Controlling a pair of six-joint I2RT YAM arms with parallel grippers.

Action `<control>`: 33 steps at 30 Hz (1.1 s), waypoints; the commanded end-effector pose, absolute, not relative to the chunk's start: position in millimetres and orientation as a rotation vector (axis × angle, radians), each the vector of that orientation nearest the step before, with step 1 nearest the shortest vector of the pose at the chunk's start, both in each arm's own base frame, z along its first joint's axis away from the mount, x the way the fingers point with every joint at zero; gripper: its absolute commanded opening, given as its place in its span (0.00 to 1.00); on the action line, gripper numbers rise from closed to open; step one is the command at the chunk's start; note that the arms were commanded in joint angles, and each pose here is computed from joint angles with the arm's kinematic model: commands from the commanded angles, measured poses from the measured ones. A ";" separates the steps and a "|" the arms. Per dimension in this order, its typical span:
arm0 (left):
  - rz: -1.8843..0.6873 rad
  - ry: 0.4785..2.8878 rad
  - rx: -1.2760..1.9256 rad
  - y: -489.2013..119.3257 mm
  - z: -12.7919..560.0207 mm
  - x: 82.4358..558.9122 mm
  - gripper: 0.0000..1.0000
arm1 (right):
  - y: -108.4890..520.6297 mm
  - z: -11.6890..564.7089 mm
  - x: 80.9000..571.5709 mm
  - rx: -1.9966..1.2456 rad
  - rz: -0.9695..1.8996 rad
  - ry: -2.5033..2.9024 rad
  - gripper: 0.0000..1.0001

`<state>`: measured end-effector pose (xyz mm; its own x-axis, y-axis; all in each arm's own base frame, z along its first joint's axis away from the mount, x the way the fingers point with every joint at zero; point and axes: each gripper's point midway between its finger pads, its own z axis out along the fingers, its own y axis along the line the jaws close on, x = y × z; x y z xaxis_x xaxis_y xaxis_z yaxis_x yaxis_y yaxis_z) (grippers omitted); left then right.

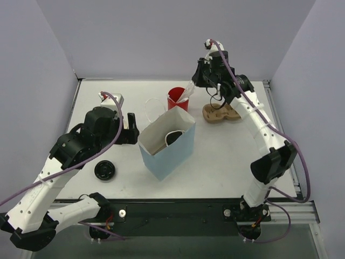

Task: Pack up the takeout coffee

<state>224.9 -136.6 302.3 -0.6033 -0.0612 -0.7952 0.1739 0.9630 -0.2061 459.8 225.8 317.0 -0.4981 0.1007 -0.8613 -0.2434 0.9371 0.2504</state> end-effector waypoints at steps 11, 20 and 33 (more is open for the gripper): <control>-0.375 1.914 0.175 -134.2 349.5 233.3 0.95 | 208.3 502.1 312.4 -0.126 0.591 1.690 0.00; -0.443 1.830 0.194 -134.8 373.3 223.3 0.95 | 248.2 533.1 246.4 -0.208 0.728 1.585 0.00; -0.488 1.785 0.175 -127.1 383.1 208.2 0.95 | 344.0 466.7 246.8 -0.340 0.802 1.693 0.00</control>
<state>208.7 -129.1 363.9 -0.3263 -0.0896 -0.9410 0.3616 0.9079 -0.2119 247.1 326.6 461.3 -0.2877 0.1219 -0.9499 -0.5986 0.7514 0.2777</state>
